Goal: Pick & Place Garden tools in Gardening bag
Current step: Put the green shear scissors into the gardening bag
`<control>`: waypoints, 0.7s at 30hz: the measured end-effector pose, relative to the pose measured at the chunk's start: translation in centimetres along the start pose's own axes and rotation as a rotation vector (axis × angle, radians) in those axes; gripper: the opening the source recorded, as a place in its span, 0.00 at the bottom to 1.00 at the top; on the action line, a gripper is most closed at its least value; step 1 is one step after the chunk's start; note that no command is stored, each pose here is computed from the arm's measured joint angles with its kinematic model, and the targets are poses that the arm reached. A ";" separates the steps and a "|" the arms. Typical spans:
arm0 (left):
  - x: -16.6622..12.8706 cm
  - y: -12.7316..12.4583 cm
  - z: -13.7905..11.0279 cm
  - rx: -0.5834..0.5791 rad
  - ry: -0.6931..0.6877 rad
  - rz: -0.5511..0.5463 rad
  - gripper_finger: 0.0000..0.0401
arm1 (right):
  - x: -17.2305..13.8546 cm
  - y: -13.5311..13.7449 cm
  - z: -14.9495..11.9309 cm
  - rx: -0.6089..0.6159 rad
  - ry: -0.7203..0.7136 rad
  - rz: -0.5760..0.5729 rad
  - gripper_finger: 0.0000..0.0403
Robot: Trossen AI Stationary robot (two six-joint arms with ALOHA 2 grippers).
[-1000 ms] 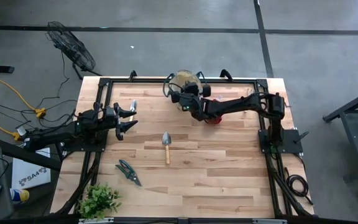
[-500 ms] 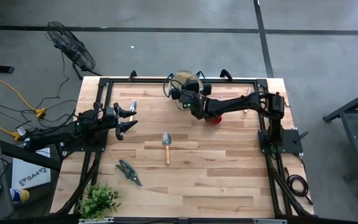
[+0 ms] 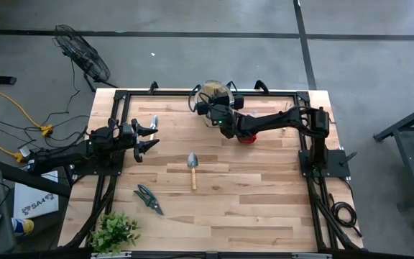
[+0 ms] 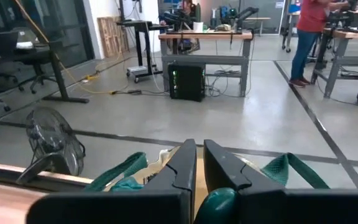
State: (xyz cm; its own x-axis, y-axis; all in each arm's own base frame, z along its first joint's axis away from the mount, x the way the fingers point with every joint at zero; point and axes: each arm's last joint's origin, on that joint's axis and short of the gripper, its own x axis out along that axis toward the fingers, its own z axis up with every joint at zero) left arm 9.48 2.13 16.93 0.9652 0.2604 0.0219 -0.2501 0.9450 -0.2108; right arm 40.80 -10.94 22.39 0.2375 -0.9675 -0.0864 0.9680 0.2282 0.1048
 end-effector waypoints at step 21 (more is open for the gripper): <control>0.0 0.0 0.0 0.000 0.000 0.000 0.56 | 0.8 -0.7 -1.5 -0.011 0.093 0.010 0.03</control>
State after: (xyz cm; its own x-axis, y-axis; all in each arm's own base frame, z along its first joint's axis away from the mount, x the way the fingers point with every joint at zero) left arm 9.48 2.12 16.94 0.9653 0.2602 0.0221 -0.2499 0.9451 -0.2107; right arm 40.44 -11.72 20.78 0.2533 -0.9511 -0.1770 0.9662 0.2396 0.0950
